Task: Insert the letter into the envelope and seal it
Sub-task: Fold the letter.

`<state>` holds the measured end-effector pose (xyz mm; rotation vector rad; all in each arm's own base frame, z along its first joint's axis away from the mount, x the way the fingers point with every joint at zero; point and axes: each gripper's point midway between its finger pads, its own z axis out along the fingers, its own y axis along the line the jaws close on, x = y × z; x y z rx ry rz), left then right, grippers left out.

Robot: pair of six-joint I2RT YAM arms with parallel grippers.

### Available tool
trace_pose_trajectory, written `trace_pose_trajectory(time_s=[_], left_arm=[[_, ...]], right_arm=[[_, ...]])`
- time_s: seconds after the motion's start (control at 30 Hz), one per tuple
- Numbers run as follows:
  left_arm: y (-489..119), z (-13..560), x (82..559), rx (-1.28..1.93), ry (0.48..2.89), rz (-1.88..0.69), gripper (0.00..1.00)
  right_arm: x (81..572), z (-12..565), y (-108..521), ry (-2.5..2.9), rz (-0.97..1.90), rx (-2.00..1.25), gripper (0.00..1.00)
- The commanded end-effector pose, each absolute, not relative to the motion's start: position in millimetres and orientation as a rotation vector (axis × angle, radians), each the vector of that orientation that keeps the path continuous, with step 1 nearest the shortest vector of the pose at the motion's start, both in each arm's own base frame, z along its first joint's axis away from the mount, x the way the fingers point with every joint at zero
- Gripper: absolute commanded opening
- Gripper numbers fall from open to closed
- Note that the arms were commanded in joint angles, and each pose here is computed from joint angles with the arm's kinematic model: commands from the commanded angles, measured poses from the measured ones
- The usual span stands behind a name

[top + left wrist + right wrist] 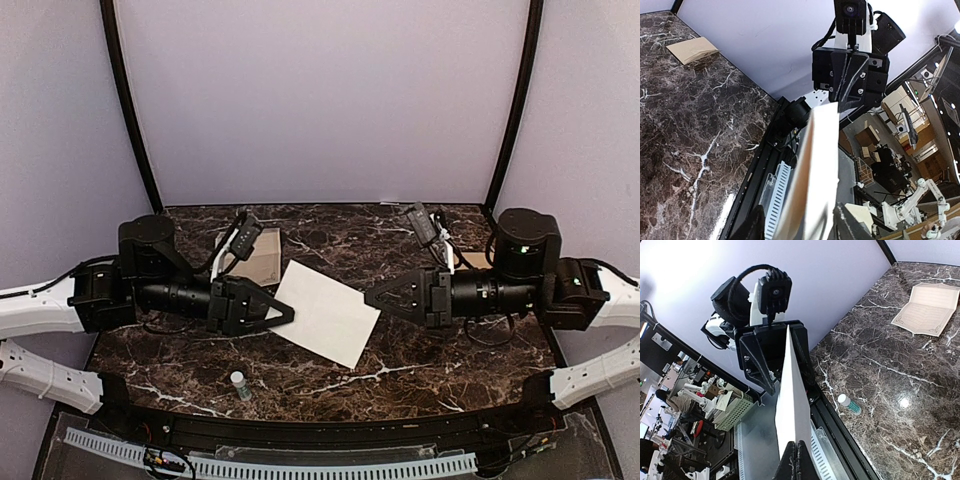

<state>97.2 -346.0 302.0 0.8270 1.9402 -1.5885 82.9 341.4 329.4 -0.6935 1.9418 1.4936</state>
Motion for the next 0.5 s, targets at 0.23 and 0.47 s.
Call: trace_pose_trajectory(time_s=[0.23, 0.47], left_arm=[[-339.6, 309.4, 91.8, 0.826, 1.908, -1.627, 0.27], [-341.4, 306.7, 90.3, 0.837, 1.922, -1.636, 0.16]], right_arm=[[84.4, 328.8, 340.1, 1.932, 1.489, -0.674, 0.00], [85.1, 330.0, 339.6, 1.932, 1.481, -0.675, 0.00]])
